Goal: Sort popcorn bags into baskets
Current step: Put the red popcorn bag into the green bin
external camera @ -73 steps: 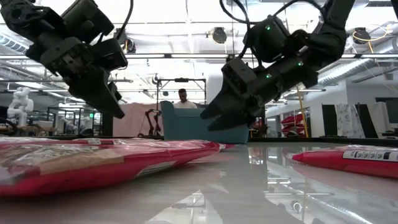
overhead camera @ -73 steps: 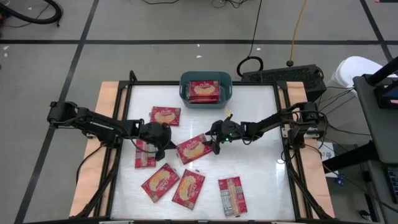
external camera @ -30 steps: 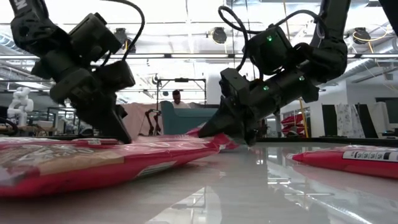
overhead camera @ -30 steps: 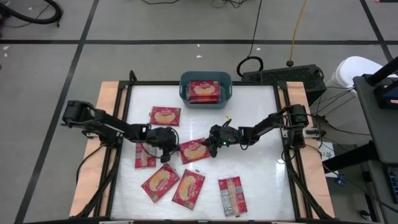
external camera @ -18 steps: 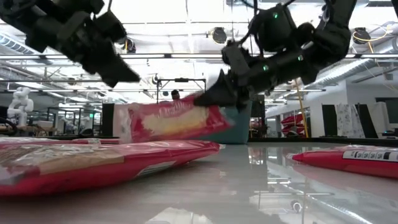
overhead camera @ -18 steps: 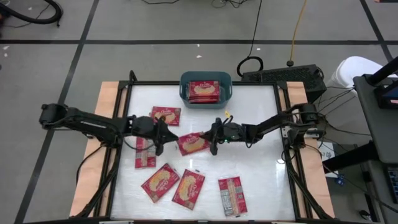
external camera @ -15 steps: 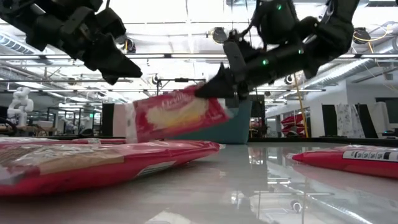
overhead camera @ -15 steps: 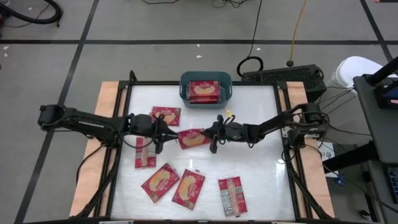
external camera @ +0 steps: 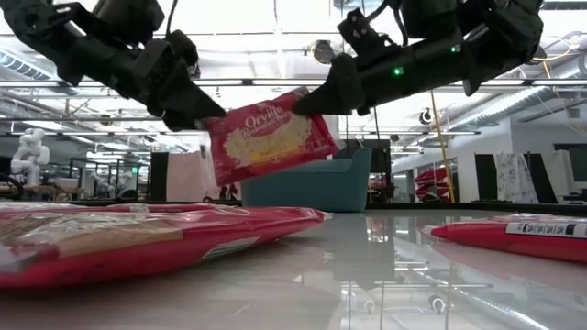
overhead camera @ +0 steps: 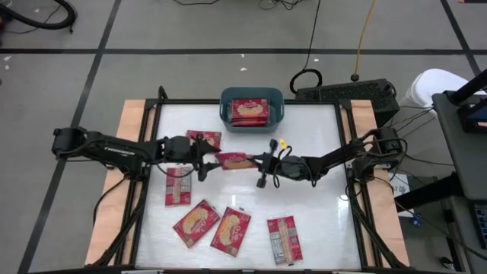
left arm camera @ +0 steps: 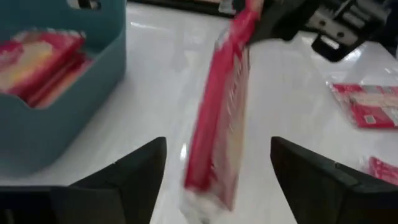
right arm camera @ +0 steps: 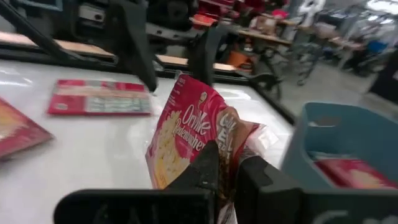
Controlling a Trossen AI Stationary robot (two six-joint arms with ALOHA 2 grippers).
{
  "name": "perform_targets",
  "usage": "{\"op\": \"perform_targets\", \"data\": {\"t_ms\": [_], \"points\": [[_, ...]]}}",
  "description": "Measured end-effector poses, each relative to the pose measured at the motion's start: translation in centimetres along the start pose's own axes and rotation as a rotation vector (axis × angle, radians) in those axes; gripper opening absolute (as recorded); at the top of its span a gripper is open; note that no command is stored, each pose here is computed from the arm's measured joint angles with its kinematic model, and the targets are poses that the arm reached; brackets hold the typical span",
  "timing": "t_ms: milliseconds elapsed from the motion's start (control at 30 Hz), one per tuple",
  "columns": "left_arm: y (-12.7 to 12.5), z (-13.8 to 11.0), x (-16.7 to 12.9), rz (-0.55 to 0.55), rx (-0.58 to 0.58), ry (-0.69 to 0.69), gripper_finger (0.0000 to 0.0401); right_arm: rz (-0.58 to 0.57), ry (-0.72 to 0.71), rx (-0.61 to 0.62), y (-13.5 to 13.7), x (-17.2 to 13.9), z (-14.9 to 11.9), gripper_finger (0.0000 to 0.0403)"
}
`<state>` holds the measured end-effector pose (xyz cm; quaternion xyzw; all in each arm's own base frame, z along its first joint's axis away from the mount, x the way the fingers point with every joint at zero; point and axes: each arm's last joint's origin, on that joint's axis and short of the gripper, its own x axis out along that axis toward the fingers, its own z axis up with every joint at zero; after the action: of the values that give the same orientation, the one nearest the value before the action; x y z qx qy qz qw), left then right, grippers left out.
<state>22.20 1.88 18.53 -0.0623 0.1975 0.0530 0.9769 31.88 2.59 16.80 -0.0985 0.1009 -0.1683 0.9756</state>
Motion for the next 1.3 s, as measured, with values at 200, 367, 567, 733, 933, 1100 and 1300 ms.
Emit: {"op": "perform_targets", "data": {"t_ms": [200, 367, 567, 733, 933, 1100, 1300], "points": [[0.3, -0.3, 0.7, -0.012, 0.0, 0.005, 0.0217, -0.013, -0.004, -0.054, 0.3, -0.2, 0.1, 0.0008], [0.1, 0.3, 0.8, -0.065, 0.045, -0.056, 0.0112, -0.012, -0.006, -0.06, 0.3, -0.2, 0.1, 0.0008], [1.0, 0.8, 0.7, -0.085, 0.04, -0.084, 0.0017, -0.013, -0.024, -0.054, -0.1, -0.6, 1.1, 0.0009], [1.4, 3.1, 0.9, -0.097, 0.065, -0.081, 0.0023, -0.037, 0.001, -0.021, -0.7, -1.6, 2.2, 0.002], [1.6, 8.4, 0.5, -0.075, 0.201, 0.009, 0.0012, -0.227, 0.118, 0.01, -1.5, -3.7, 2.8, 0.0095], [2.9, 12.1, -0.6, -0.021, 0.275, -0.017, 0.0018, -0.33, 0.219, 0.043, -2.2, -5.7, 2.7, 0.0155], [5.7, 15.8, -1.2, 0.052, 0.331, -0.033, 0.0012, -0.34, 0.34, 0.105, -2.3, -7.6, 1.8, 0.0189]]}}
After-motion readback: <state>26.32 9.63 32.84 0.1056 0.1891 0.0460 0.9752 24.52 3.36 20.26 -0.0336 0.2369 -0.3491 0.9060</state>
